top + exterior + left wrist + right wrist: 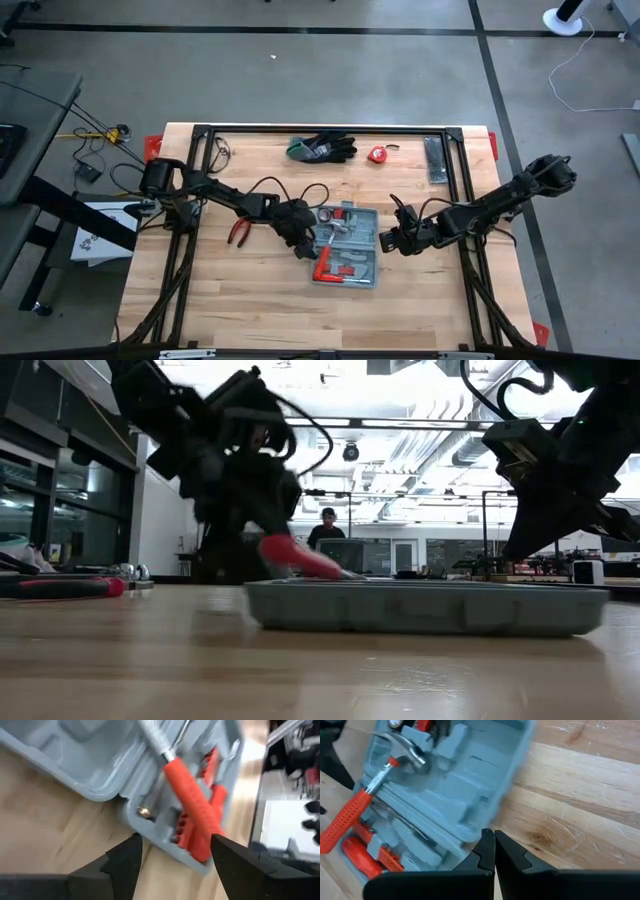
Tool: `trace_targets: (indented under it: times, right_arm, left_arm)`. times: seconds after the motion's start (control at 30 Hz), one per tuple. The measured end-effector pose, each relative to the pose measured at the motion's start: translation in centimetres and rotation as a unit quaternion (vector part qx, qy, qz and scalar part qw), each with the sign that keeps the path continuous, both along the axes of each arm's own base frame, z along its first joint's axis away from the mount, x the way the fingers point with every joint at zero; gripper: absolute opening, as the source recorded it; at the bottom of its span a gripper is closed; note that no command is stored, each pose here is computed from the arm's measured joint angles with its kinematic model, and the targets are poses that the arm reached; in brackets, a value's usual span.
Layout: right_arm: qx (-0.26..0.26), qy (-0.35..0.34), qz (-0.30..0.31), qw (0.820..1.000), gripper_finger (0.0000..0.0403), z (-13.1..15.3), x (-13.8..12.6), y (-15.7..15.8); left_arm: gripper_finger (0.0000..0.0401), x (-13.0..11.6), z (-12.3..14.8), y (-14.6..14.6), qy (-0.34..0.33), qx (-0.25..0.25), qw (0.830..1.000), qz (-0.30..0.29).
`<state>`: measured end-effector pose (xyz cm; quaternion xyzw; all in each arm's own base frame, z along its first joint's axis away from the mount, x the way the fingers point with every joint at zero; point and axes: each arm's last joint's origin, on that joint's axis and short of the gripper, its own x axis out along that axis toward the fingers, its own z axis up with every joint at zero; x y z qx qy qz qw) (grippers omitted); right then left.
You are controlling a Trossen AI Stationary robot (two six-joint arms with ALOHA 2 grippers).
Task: Prefit tool cases
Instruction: Put the hammer into the tool case
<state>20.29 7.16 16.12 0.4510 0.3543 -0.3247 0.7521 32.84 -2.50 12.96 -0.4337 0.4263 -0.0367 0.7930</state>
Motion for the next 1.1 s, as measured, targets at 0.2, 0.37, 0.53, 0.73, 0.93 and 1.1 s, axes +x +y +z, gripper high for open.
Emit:
trace_targets:
  times: [0.2,0.37,0.53,0.73,0.93,1.1]
  right_arm:
    - [-0.004,0.009,0.0,1.0,0.0,-0.1,-0.1,-0.1]
    - [-0.007,0.016,0.0,1.0,0.0,-0.2,-0.3,-0.1]
    - [-0.017,0.015,-0.005,1.0,0.0,-0.2,-0.3,-0.2]
    - [-0.018,0.015,-0.006,1.0,0.0,-0.2,-0.3,-0.2]
    - [-0.017,0.014,-0.007,1.0,0.0,-0.2,-0.3,-0.2]
    - [-0.013,0.015,-0.009,1.0,0.0,-0.2,-0.3,-0.2]
  left_arm:
    - [0.0204,0.9,2.3,0.1,-0.029,0.054,0.997,0.052]
    - [0.018,2.5,4.4,-0.4,-0.029,0.148,0.986,0.063]
    - [0.0161,3.8,6.7,-1.0,-0.067,0.213,0.973,0.05]
    - [0.0157,4.7,5.0,-0.1,-0.029,0.196,0.979,0.057]
    - [0.0159,6.3,3.4,-1.4,-0.006,0.155,0.988,0.014]
    - [0.0159,7.0,3.3,-2.6,0.015,0.171,0.985,0.0]
